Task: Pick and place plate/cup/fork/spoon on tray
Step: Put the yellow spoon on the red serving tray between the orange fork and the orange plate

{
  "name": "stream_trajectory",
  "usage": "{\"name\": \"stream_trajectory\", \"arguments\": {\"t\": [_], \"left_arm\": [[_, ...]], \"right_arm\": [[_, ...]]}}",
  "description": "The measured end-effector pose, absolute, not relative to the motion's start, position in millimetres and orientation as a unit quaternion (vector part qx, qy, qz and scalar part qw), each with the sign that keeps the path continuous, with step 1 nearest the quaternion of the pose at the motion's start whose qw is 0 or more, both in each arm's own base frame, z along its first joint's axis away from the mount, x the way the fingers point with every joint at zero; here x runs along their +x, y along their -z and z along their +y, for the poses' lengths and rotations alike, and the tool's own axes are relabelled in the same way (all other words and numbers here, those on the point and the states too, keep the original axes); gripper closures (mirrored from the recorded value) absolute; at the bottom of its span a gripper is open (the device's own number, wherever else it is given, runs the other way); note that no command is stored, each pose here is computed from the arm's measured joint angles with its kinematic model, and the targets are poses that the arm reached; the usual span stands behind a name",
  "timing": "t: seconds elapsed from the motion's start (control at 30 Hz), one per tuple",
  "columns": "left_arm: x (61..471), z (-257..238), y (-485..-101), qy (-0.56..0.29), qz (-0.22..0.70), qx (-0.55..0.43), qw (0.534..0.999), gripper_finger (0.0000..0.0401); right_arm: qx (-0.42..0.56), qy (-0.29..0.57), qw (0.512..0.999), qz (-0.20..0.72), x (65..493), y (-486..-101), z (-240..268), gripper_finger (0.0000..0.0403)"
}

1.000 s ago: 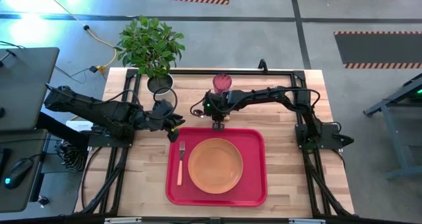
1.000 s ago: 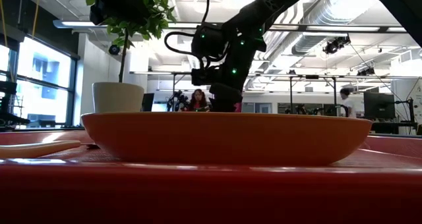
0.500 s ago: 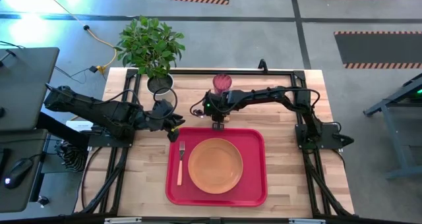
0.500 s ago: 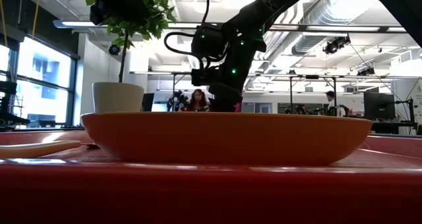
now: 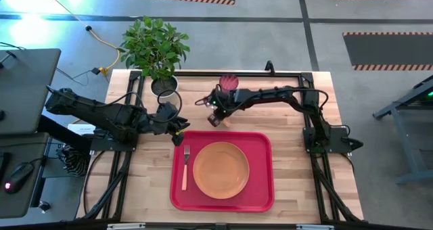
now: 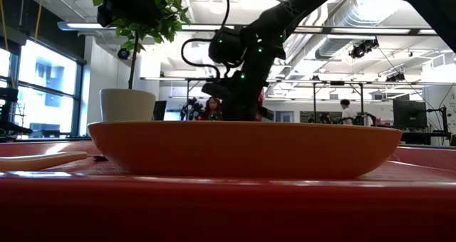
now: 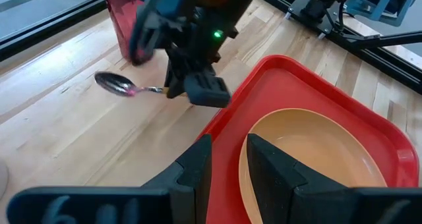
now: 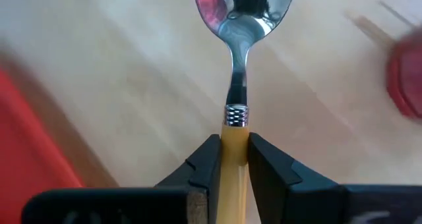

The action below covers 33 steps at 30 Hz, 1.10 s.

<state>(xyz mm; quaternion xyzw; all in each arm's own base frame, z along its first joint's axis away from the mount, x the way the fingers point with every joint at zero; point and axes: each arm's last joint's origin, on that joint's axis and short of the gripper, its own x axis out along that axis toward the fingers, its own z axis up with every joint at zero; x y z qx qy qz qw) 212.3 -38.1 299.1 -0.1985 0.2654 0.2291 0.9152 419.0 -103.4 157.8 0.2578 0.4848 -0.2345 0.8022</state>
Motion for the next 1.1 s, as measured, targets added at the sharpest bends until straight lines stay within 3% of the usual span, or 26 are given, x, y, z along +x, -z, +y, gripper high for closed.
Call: {"name": "stream_trajectory", "arguments": {"t": [0.23,0.43,0.7,1.1], "left_arm": [[212.3,-38.1,-299.1,-0.229,0.265,-0.199,0.915,0.0314],[212.3,-38.1,-299.1,-0.229,0.265,-0.199,0.915,0.0314],[212.3,-38.1,-299.1,-0.229,0.265,-0.199,0.915,0.0314],[212.2,-38.1,-299.2,-0.224,0.269,-0.183,0.919,0.0314]], "right_arm": [[0.393,0.319,0.753,0.419,419.3,-159.4,-114.0,0.0343],[0.449,0.359,0.725,0.380,422.1,-160.1,-108.8,0.0343],[0.475,0.418,0.699,0.334,422.8,-160.5,-105.9,0.0343],[0.492,0.417,0.680,0.349,425.5,-142.6,-106.6,0.0343]]}}
